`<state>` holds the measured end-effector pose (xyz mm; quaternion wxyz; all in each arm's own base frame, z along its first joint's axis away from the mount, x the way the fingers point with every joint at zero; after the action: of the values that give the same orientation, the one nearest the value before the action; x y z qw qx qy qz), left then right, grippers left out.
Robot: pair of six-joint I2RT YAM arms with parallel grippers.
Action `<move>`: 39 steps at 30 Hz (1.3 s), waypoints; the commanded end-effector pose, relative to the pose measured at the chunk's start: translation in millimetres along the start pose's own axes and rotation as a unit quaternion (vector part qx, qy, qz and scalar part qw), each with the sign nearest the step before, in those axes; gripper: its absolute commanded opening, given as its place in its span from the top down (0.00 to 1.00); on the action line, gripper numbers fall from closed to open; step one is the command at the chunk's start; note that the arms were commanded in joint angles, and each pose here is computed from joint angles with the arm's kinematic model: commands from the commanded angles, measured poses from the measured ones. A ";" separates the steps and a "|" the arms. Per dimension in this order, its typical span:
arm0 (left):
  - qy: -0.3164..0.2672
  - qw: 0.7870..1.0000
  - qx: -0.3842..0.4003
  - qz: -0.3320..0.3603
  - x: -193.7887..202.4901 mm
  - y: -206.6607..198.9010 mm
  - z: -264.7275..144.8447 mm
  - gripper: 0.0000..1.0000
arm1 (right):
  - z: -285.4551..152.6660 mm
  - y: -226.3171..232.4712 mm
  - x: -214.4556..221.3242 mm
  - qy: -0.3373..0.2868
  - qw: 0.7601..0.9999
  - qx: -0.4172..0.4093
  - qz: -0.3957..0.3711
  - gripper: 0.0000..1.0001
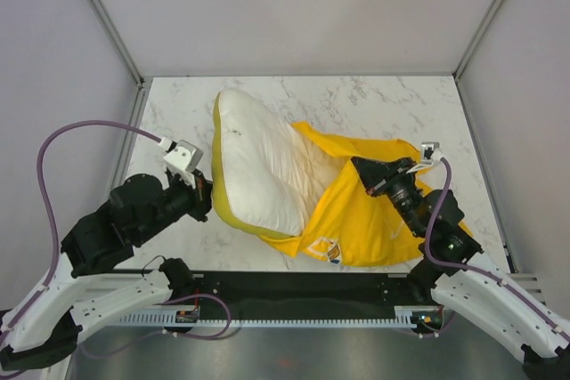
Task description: Put the pillow into the pillowcase
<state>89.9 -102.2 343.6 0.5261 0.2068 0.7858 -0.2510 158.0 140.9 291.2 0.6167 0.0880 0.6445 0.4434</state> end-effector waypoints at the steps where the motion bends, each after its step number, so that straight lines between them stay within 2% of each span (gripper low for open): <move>1: -0.050 0.994 -0.089 -0.024 -23.0 12.2 0.0 0.98 | 13.6 1.2 2.3 0.007 1.000 0.018 0.016 1.00; 4: -0.084 0.990 -0.103 0.041 -52.7 11.5 13.7 0.98 | 46.0 24.3 -7.1 0.022 1.000 0.001 0.013 1.00; 5: -0.099 0.988 -0.099 0.059 -64.6 9.5 15.7 0.98 | 57.2 46.6 -26.9 0.005 1.000 -0.024 0.014 1.00; 7: -0.161 0.977 -0.082 0.113 -106.6 2.2 12.6 0.98 | 83.6 61.0 -29.5 0.021 0.999 -0.034 0.007 1.00; 8: -0.185 0.971 -0.071 0.131 -121.1 -1.4 9.5 0.98 | 92.6 87.0 -55.3 -0.003 0.998 -0.062 0.007 1.00; 9: -0.219 0.959 -0.067 0.168 -144.7 -4.2 1.2 0.98 | 107.6 90.5 -52.5 0.012 0.998 -0.058 0.000 1.00; 10: -0.270 0.945 -0.050 0.176 -166.6 -10.4 -6.9 0.98 | 114.2 101.1 -61.7 0.007 0.998 -0.067 -0.002 1.00; 11: -0.294 0.936 -0.044 0.188 -181.6 -14.0 -12.6 0.98 | 118.2 129.1 -91.5 -0.023 0.995 -0.095 0.001 1.00; 12: -0.345 0.917 -0.038 0.196 -209.1 -17.1 -37.8 0.98 | 128.4 132.3 -92.6 -0.013 0.996 -0.087 -0.012 1.00; 13: -0.374 0.905 -0.007 0.203 -225.8 -27.3 -41.0 0.98 | 130.6 142.7 -103.8 -0.021 0.995 -0.096 -0.017 1.00; 14: -0.401 0.893 0.007 0.203 -239.7 -31.9 -52.1 0.98 | 126.4 164.1 -130.2 -0.050 0.992 -0.117 -0.018 1.00; 15: -0.450 0.872 0.023 0.190 -261.6 -35.7 -81.2 0.98 | 126.1 167.6 -136.6 -0.054 0.992 -0.113 -0.027 1.00; 17: -0.500 0.842 0.068 0.189 -286.5 -49.9 -96.6 0.98 | 118.7 175.8 -155.8 -0.079 0.991 -0.103 -0.028 1.00; 18: -0.542 0.817 0.086 0.178 -303.9 -53.2 -126.0 0.98 | 115.4 173.1 -155.2 -0.074 0.993 -0.092 -0.027 1.00; 19: -0.561 0.799 0.111 0.186 -312.2 -59.5 -136.7 0.98 | 113.7 170.6 -153.9 -0.073 0.993 -0.086 -0.024 1.00; 20: -0.571 0.790 0.123 0.188 -323.2 -66.5 -130.6 0.98 | 117.2 158.4 -138.2 -0.053 0.996 -0.072 -0.023 1.00; 21: -0.605 0.764 0.133 0.182 -334.3 -67.4 -156.5 0.98 | 116.7 152.6 -131.0 -0.048 0.996 -0.069 -0.017 1.00; 22: -0.616 0.749 0.153 0.192 -338.5 -72.9 -161.8 0.98 | 119.0 145.9 -120.4 -0.039 0.997 -0.066 -0.001 1.00; 23: -0.622 0.740 0.165 0.194 -345.6 -79.1 -154.9 0.98 | 124.0 127.2 -93.7 -0.011 0.998 -0.055 0.006 1.00; 25: -0.634 0.719 0.201 0.200 -348.3 -87.1 -162.3 0.98 | 136.3 119.2 -73.9 0.000 0.997 -0.068 0.027 1.00; 28: -0.617 0.718 0.244 0.212 -343.7 -97.9 -147.9 0.98 | 165.9 118.5 -49.1 0.036 0.994 -0.088 0.061 1.00; 31: -0.571 0.735 0.289 0.224 -324.5 -107.2 -120.0 0.98 | 195.0 137.4 -53.5 0.037 0.991 -0.110 0.072 1.00; 32: -0.560 0.739 0.298 0.226 -318.0 -108.4 -113.7 0.98 | 197.7 160.1 -73.2 0.024 0.987 -0.144 0.073 1.00; 34: -0.532 0.757 0.301 0.232 -299.6 -107.5 -93.7 0.98 | 209.4 169.5 -84.1 0.018 0.989 -0.140 0.052 1.00; 35: -0.526 0.762 0.296 0.235 -294.3 -106.1 -87.9 0.98 | 205.4 193.4 -114.9 -0.015 0.985 -0.165 0.045 1.00; 36: -0.508 0.775 0.290 0.241 -283.5 -105.1 -69.8 0.98 | 207.4 197.1 -120.9 -0.017 0.986 -0.161 0.028 1.00; 38: -0.513 0.779 0.268 0.242 -277.4 -98.6 -71.3 0.98 | 193.6 226.5 -165.1 -0.064 0.979 -0.193 0.018 1.00; 39: -0.509 0.783 0.258 0.246 -273.8 -96.7 -65.9 0.98 | 192.5 228.2 -171.3 -0.065 0.980 -0.188 0.003 1.00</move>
<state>110.4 -188.9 608.3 0.7676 0.3929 0.3193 -0.3930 306.2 309.5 461.1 0.5338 0.0029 0.6709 0.5147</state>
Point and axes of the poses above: each gripper's point midway between its finger pads, its own z axis out along the fingers, its own y axis along the line the jaws close on, x = y × z, the point moved 8 cm from there along -z, back along the fingers, and after that the axes turned 1 degree about z, right-handed, at the moved point
